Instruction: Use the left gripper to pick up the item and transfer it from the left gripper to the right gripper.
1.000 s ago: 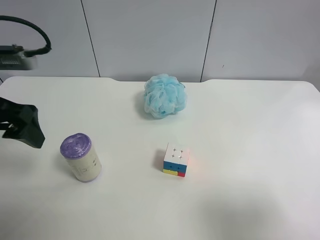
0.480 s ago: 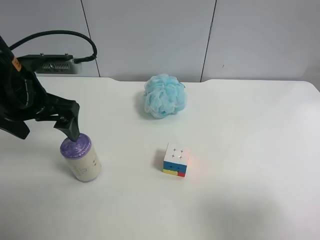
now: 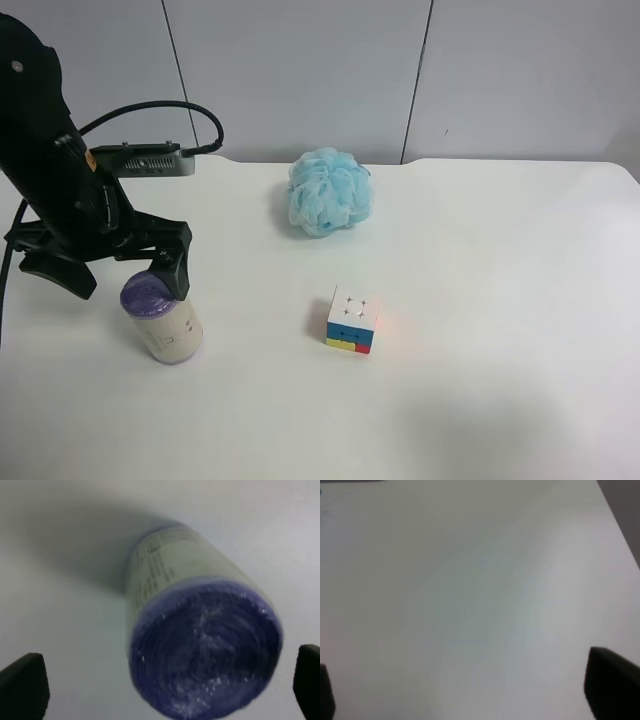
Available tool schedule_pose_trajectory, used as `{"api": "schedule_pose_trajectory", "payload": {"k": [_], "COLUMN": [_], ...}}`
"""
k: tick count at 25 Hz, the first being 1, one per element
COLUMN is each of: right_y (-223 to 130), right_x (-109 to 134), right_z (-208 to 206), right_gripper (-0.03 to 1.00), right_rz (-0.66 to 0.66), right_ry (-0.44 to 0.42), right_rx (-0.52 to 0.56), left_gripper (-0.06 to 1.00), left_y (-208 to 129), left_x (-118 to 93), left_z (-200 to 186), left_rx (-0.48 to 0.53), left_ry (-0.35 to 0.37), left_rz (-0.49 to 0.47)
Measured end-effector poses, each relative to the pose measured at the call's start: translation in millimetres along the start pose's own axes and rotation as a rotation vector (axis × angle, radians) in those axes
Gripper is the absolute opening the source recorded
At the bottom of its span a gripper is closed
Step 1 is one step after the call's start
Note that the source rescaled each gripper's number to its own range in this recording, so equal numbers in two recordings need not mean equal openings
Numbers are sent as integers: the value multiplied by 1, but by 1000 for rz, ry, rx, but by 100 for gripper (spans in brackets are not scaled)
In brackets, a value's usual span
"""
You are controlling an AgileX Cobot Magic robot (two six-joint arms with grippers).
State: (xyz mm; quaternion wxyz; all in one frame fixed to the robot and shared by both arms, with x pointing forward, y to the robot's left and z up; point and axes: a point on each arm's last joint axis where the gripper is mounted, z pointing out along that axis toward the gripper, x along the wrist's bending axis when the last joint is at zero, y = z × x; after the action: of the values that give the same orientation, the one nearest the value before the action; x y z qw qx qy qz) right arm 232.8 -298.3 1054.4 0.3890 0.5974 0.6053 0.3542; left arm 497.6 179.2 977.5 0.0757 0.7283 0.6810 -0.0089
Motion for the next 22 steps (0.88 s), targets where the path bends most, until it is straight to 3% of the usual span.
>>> {"api": "schedule_pose_trajectory", "payload": {"k": [5,7,12,16,22], "right_y": [0,0,0,0,0], "right_x": [0,0,0,0,0], "right_z": [0,0,0,0,0], "right_gripper": [100,100,100,100,100], "right_rz": [0,0,0,0,0], "right_ry": [0,0,0,0,0], "right_rx": [0,0,0,0,0], "left_gripper": [100,92,32,2,2], "left_y": [3,3,5,6,6], "left_x": [0,0,-2,-4,-5], "left_z": [16,20,23,24,24], "left_rx": [44,56,54,43,37], "left_ry": [16,19,-6,-27,-40], "left_rz": [10,12,-1,4,5]}}
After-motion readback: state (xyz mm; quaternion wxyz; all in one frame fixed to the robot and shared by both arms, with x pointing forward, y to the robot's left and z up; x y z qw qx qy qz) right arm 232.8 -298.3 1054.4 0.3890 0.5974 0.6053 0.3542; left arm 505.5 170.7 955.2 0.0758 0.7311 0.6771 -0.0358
